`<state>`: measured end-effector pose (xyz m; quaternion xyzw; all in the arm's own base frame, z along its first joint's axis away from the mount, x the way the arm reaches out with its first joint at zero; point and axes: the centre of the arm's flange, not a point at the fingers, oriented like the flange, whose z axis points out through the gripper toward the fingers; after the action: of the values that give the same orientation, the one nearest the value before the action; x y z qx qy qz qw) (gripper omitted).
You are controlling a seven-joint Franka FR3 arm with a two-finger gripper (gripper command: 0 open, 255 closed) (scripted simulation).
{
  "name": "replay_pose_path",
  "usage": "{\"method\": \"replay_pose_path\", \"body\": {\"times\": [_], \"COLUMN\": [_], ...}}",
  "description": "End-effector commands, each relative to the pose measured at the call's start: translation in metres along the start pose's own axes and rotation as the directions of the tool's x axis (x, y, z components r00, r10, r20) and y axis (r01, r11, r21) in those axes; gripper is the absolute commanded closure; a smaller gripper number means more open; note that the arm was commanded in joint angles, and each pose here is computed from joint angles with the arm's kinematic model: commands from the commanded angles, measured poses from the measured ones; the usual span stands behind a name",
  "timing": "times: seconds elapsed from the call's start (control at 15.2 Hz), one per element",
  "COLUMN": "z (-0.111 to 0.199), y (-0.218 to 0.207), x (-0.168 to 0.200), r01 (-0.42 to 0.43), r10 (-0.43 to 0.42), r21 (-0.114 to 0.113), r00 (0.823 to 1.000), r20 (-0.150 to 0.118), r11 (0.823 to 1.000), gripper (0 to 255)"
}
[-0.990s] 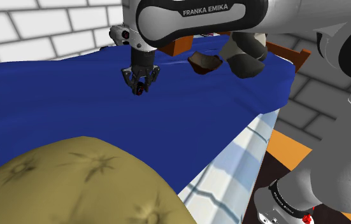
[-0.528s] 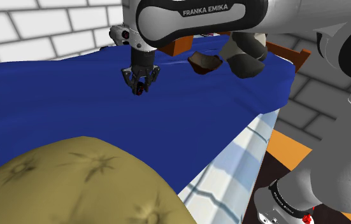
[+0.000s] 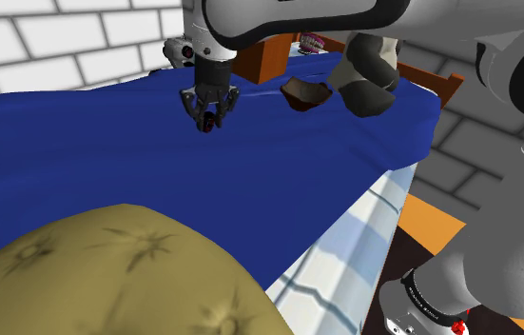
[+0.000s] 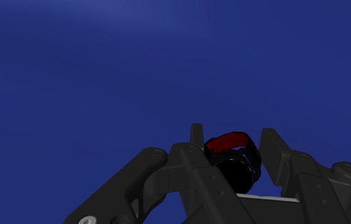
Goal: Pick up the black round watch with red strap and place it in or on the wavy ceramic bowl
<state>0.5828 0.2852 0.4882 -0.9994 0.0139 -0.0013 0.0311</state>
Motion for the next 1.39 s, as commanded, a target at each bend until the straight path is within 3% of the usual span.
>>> {"method": "replay_pose_path", "body": {"times": [0.0, 1.32], "z": [-0.011, -0.116], "y": [0.0, -0.006], "x": [0.0, 0.0], "r01": [0.0, 0.0], "r10": [0.0, 0.0], "r21": [0.0, 0.0], "r00": [1.0, 1.0], "r20": [0.0, 0.0], "r11": [1.0, 1.0], "gripper": [255, 255]}}
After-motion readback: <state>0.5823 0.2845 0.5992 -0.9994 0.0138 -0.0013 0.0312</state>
